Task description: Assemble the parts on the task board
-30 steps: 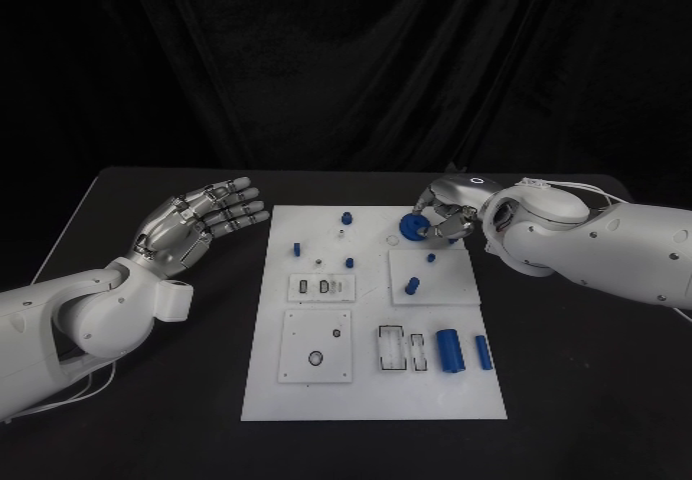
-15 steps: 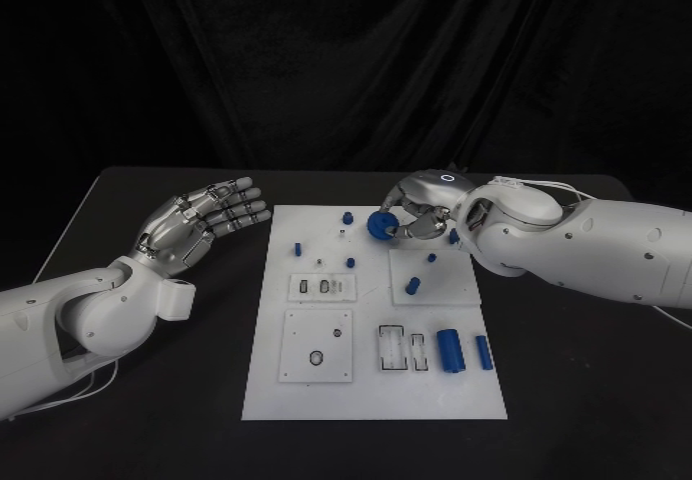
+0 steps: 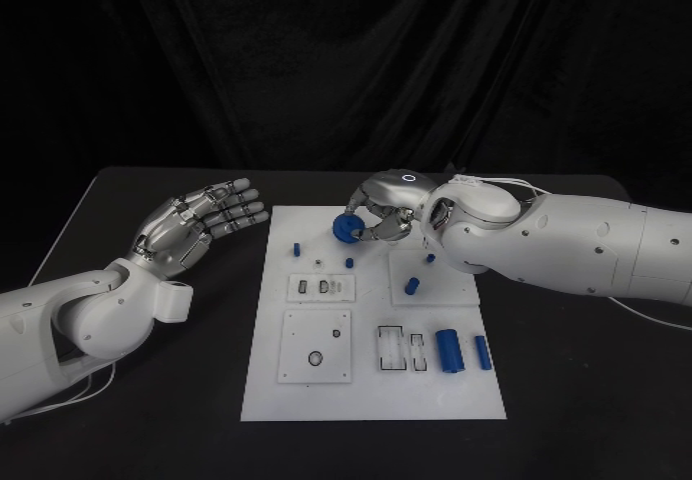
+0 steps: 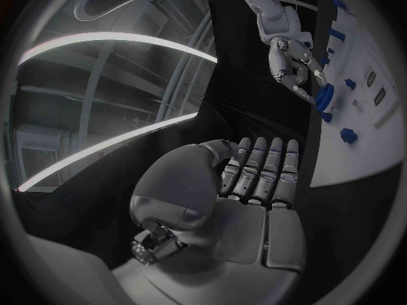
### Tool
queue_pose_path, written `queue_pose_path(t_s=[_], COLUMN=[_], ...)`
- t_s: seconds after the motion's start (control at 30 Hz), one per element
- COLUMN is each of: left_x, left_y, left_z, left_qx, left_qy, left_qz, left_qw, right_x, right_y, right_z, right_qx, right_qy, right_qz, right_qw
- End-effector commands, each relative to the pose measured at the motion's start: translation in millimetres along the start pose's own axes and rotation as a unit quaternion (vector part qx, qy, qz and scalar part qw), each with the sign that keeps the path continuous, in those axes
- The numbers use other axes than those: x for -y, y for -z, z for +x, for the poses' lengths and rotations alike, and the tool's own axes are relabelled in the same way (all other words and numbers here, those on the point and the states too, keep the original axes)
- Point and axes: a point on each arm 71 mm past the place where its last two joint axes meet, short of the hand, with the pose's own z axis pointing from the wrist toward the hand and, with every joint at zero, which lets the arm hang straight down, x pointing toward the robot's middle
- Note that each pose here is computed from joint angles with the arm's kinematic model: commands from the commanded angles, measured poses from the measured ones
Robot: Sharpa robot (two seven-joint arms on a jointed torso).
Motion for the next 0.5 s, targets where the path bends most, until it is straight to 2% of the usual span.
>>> queue_pose_path(t_s=[0.03,0.17,0.5], left_x=[4.0,3.6,2.6], left_y=[-0.1,-0.4,-0.8], left_z=[1.9,2.8,5.6], left_qx=[-0.005,-0.006,-0.01], left_qy=[0.006,0.007,0.01], left_qz=[0.034,0.033,0.03], left_qw=[0.999,0.999,0.999], right_x=[-1.4,-1.9,-2.7], right_y=[-4.3,-8.6,-13.2], right_z=[2.1,5.3,8.1], right_qx=[-0.01,-0.022,-0.031], right_qy=[0.013,0.016,0.028], right_qz=[-0.002,0.004,0.015], right_qw=[1.0,1.0,0.999])
